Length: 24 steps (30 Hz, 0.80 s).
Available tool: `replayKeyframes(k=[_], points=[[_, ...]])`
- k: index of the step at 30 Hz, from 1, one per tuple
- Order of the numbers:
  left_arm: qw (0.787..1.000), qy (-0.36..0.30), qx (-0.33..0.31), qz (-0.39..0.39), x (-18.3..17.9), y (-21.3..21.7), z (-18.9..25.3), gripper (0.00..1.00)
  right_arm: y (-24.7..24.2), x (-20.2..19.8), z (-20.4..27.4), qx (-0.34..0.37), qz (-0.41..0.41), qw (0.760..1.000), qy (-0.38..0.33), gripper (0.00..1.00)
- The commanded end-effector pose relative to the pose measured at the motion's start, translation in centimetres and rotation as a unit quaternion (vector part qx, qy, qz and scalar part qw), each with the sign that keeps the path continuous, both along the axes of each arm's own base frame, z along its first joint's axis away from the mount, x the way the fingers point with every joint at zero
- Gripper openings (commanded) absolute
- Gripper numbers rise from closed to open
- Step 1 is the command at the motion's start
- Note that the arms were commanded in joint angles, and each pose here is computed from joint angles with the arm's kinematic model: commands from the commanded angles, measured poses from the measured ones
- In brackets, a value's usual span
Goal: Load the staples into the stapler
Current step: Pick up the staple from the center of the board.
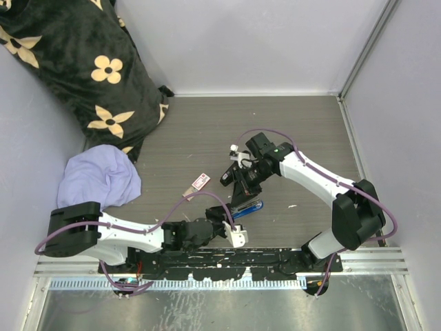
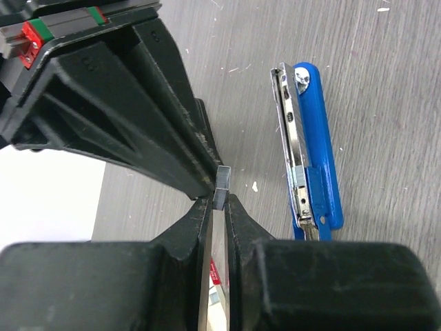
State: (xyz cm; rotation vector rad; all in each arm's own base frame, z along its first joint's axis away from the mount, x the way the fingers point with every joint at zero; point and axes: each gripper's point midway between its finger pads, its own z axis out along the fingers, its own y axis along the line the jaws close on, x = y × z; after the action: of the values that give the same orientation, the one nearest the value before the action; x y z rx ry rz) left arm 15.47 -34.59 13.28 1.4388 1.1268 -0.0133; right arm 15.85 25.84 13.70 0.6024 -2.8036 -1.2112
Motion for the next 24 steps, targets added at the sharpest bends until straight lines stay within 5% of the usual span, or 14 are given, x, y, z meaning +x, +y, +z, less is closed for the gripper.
replayKeyframes(k=[1, 8, 13, 17, 24], points=[[0.998, 0.012, -0.061, -0.013, -0.7, -1.5, 2.7, 0.09, 1.4, 2.9, 3.5, 0.052, -0.026, 0.996, -0.061, 0.23], [0.995, 0.05, -0.085, 0.033, 0.6, -0.3, 2.3, 0.05, 0.4, 6.5, 5.4, 0.065, -0.1, 0.987, -0.11, 0.31], [0.973, 0.175, -0.13, 0.075, 2.3, 2.4, 1.3, 0.05, -2.2, 9.6, 5.3, 0.056, -0.185, 0.969, -0.152, 0.34], [0.932, 0.291, -0.189, 0.104, 3.5, 4.2, 1.1, 0.06, -3.6, 10.8, 6.2, 0.058, -0.232, 0.947, -0.214, 0.36], [0.825, 0.488, -0.241, 0.151, 3.8, 4.9, -0.5, 0.06, -3.1, 10.1, 6.1, 0.108, -0.287, 0.921, -0.239, 0.48]])
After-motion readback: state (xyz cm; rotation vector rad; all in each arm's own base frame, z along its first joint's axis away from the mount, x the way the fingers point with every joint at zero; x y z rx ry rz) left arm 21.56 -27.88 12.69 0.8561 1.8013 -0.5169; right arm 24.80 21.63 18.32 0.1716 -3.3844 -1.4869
